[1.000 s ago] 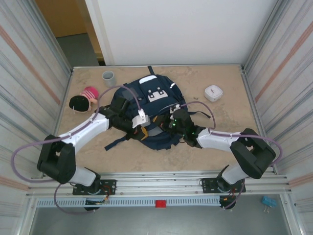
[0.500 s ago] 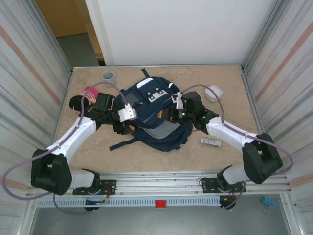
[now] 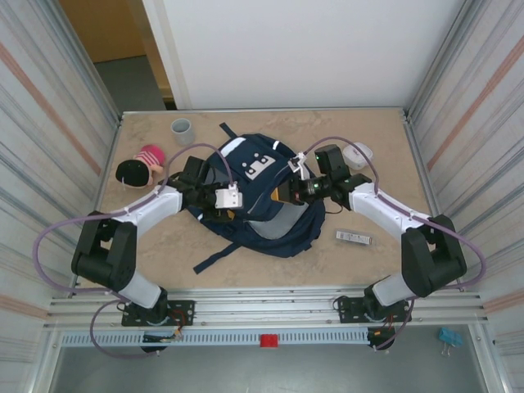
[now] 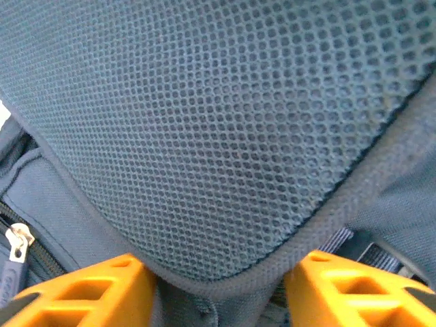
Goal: Pack books, pencil case, and school supplies into a backpack
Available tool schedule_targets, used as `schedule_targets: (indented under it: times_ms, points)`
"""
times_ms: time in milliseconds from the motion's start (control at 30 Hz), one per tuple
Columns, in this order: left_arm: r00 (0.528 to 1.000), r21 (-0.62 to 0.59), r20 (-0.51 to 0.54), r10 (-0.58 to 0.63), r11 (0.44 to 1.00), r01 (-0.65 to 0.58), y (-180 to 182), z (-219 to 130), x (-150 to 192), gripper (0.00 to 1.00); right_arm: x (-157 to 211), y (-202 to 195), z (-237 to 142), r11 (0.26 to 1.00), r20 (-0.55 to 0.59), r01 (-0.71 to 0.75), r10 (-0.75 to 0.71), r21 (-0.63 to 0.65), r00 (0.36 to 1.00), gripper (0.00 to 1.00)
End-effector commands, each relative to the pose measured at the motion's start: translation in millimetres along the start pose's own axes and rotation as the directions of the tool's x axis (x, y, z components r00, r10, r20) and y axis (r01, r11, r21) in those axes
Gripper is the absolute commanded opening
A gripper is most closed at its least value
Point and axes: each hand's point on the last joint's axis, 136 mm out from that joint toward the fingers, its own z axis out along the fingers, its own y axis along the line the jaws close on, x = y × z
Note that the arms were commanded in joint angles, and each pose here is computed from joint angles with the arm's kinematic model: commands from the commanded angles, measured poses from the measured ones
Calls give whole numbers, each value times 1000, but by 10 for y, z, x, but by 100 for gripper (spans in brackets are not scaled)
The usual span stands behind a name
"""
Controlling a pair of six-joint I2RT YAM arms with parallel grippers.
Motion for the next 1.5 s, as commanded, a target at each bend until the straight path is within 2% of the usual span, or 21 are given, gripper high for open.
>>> schedule_targets:
  times_ms: [0, 33, 67, 167, 233, 300, 367, 400, 600, 800, 900, 1067, 1267, 1467]
  points:
    - [999, 19, 33, -6, 1000, 5, -27, -119, -124, 14, -150, 93, -66, 995, -12, 54, -55, -78, 998, 4]
    - [999, 18, 42, -31, 999, 30, -63, -155, -147, 5, -200, 43, -69, 996, -10, 53, -54, -76, 998, 4]
    - [997, 13, 52, -57, 998, 56, -88, -189, -169, 0, -253, 5, -76, 995, -5, 57, -58, -76, 998, 4]
    - [983, 1, 80, -165, 986, 165, -166, -293, -237, 0, -440, -142, -113, 996, 20, 69, -68, -59, 997, 7]
    - [965, -22, 91, -246, 968, 249, -166, -328, -259, 0, -573, -258, -156, 998, 52, 58, -57, -13, 997, 19]
    - [941, -32, 98, -325, 944, 330, -150, -335, -259, 0, -661, -328, -233, 998, 80, 44, -48, 42, 996, 43]
    - [913, -31, 103, -396, 916, 400, -108, -354, -277, 0, -666, -384, -318, 993, 103, 31, -43, 117, 994, 54]
    - [897, -23, 106, -429, 901, 433, -84, -367, -299, 0, -640, -392, -366, 987, 116, 28, -46, 157, 992, 56]
    - [815, 57, 135, -564, 826, 561, -87, -409, -403, 0, -295, -355, -749, 887, 216, 11, -124, 461, 968, 57]
    - [744, 144, 171, -645, 764, 629, -42, -427, -513, 0, 132, -95, -879, 772, 214, 49, -236, 634, 948, 57]
    - [712, 195, 179, -678, 734, 650, -29, -432, -575, 0, 341, 39, -708, 749, 214, 69, -274, 659, 937, 55]
    - [678, 251, 184, -711, 701, 667, -30, -415, -641, 0, 556, 175, -119, 764, 220, 111, -317, 635, 922, 54]
    - [666, 279, 188, -722, 689, 669, -38, -416, -677, 0, 574, 138, 527, 760, 176, 170, -351, 627, 919, 55]
    - [665, 285, 207, -718, 694, 661, -35, -453, -718, 0, 431, -40, 696, 697, 163, 163, -377, 698, 912, 54]
